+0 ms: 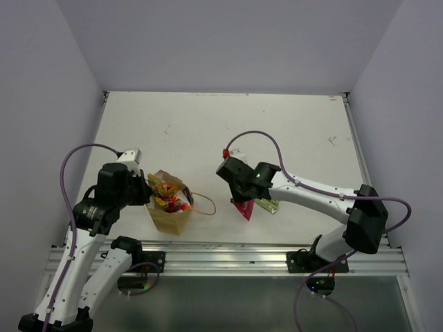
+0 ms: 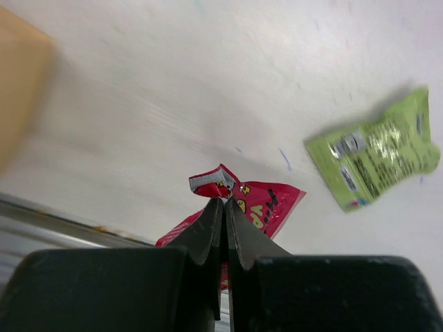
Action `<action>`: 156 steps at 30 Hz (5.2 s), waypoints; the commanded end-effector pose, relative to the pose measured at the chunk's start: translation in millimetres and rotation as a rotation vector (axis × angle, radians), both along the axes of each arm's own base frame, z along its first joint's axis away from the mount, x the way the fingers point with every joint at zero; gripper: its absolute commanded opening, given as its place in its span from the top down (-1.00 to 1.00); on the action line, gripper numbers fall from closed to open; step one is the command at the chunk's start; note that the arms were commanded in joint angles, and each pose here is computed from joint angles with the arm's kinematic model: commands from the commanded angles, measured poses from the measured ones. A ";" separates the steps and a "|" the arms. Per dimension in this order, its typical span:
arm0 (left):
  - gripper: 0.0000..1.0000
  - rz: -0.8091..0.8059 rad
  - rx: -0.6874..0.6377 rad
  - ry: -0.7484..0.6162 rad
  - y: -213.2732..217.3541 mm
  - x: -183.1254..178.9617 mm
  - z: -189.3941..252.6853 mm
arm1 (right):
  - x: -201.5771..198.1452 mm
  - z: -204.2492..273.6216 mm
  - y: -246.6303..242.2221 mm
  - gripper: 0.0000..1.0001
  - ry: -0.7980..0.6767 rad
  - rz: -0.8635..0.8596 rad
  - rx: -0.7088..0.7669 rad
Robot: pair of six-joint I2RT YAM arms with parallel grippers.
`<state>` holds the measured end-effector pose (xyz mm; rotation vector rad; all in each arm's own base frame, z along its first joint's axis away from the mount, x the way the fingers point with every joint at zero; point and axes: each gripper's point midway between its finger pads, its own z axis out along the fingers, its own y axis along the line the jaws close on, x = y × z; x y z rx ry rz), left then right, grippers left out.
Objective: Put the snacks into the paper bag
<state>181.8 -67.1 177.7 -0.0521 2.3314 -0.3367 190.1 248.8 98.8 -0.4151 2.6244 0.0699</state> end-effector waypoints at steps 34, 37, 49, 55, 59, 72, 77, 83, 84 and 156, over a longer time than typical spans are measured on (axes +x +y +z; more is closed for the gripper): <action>1.00 -0.038 -0.011 -0.089 -4.8 6.2 16.2 | -15.9 159.5 253.9 1.00 -0.117 0.412 0.645; 1.00 -0.040 -0.011 -0.093 -4.9 5.9 16.7 | -12.8 141.1 251.7 1.00 -0.122 0.408 0.579; 1.00 -0.037 -0.010 -0.106 -4.0 5.3 18.5 | -34.2 66.5 242.2 1.00 -0.062 0.459 0.340; 1.00 -0.041 -0.012 -0.105 -4.9 6.0 17.5 | -24.9 97.0 239.0 0.89 -0.145 0.443 0.364; 1.00 -0.046 -0.012 -0.102 -5.9 6.5 16.6 | -8.5 168.6 227.2 0.14 -0.288 0.413 0.406; 1.00 -0.048 -0.014 -0.097 -7.5 8.6 13.8 | 57.0 129.9 38.6 -0.59 -0.334 -0.030 0.184; 1.00 -0.050 -0.013 -0.089 -7.9 9.3 12.0 | 61.2 64.1 -8.0 -0.58 -0.234 -0.177 0.112; 1.00 -0.051 -0.012 -0.078 -8.5 10.5 9.7 | 59.6 -0.4 -38.0 -0.57 -0.139 -0.295 -0.021; 1.00 -0.051 -0.012 -0.078 -8.5 10.5 9.7 | 57.4 -9.6 -44.5 -0.57 -0.120 -0.308 -0.045; 1.00 -0.046 -0.007 -0.083 -7.9 13.6 7.9 | -29.2 155.0 221.8 0.00 -0.035 0.497 0.498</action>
